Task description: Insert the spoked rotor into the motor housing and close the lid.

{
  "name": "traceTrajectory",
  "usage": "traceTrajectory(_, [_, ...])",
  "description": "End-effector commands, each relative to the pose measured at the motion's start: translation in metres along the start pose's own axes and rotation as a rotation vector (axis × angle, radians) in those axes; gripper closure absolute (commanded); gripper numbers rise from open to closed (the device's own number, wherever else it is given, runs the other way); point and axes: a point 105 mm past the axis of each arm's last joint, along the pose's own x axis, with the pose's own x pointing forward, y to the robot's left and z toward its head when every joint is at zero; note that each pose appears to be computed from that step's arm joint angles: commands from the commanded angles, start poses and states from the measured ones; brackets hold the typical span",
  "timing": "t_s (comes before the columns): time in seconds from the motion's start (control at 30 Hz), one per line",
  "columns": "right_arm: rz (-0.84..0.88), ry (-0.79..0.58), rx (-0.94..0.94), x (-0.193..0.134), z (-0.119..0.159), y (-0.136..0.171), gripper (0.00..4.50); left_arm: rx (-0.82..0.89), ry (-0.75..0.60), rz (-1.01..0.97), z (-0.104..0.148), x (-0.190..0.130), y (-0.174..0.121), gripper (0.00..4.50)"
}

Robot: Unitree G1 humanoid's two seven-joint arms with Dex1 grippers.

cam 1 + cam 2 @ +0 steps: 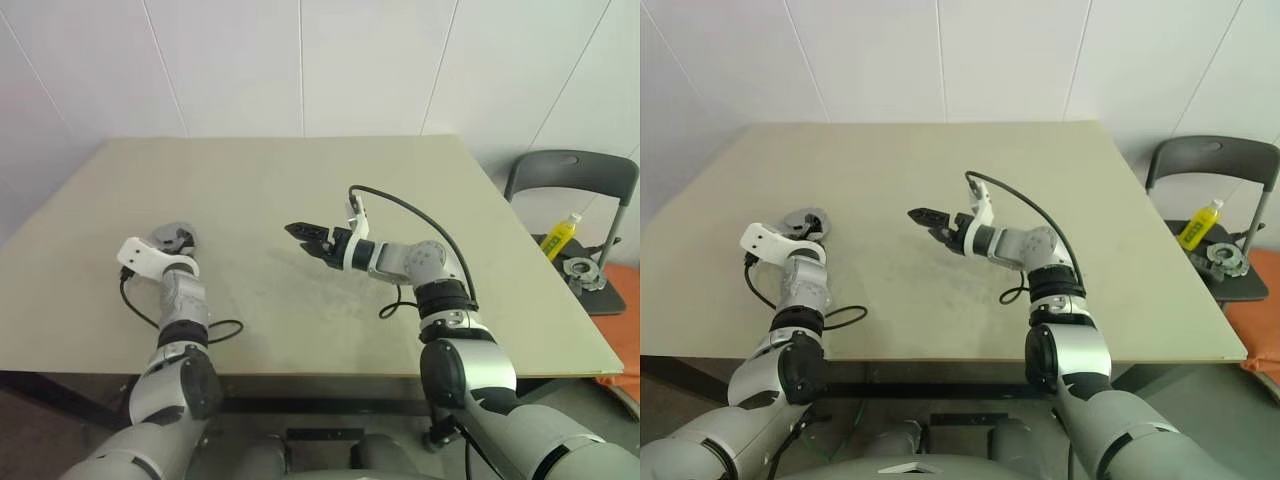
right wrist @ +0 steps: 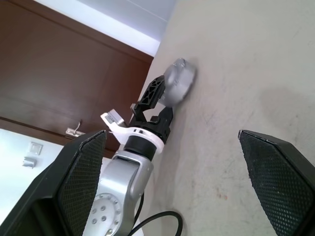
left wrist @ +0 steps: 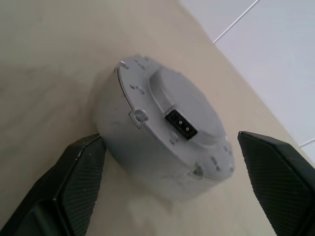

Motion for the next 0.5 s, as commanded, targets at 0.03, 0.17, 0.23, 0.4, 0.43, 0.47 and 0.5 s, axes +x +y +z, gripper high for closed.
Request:
traceTrajectory(0.03, [0.037, -0.019, -0.043, 0.002, 0.01, 0.013, 0.0, -0.01, -0.002, -0.058, 0.013, -0.006, -0.027, 0.06])
traceTrajectory(0.17, [0.034, -0.016, -0.053, 0.003, 0.01, 0.013, 0.0, -0.014, 0.083, -0.127, 0.004, -0.024, -0.048, 0.06])
traceTrajectory(0.23, [0.029, -0.021, -0.061, 0.002, 0.012, 0.013, 0.0, -0.01, 0.121, -0.153, 0.0, -0.033, -0.053, 0.06])
traceTrajectory(0.4, [-0.147, -0.153, -0.223, -0.009, 0.041, -0.005, 0.0, 0.084, 0.207, -0.279, -0.011, -0.055, -0.065, 0.06])
traceTrajectory(0.43, [-0.218, -0.182, -0.309, -0.014, 0.048, -0.012, 0.0, 0.135, 0.203, -0.323, -0.012, -0.057, -0.067, 0.06])
traceTrajectory(0.47, [-0.262, -0.198, -0.371, -0.017, 0.053, -0.016, 0.0, 0.172, 0.199, -0.354, -0.012, -0.058, -0.069, 0.06])
traceTrajectory(0.5, [-0.307, -0.212, -0.441, -0.021, 0.057, -0.019, 0.0, 0.187, 0.194, -0.386, -0.012, -0.058, -0.071, 0.06])
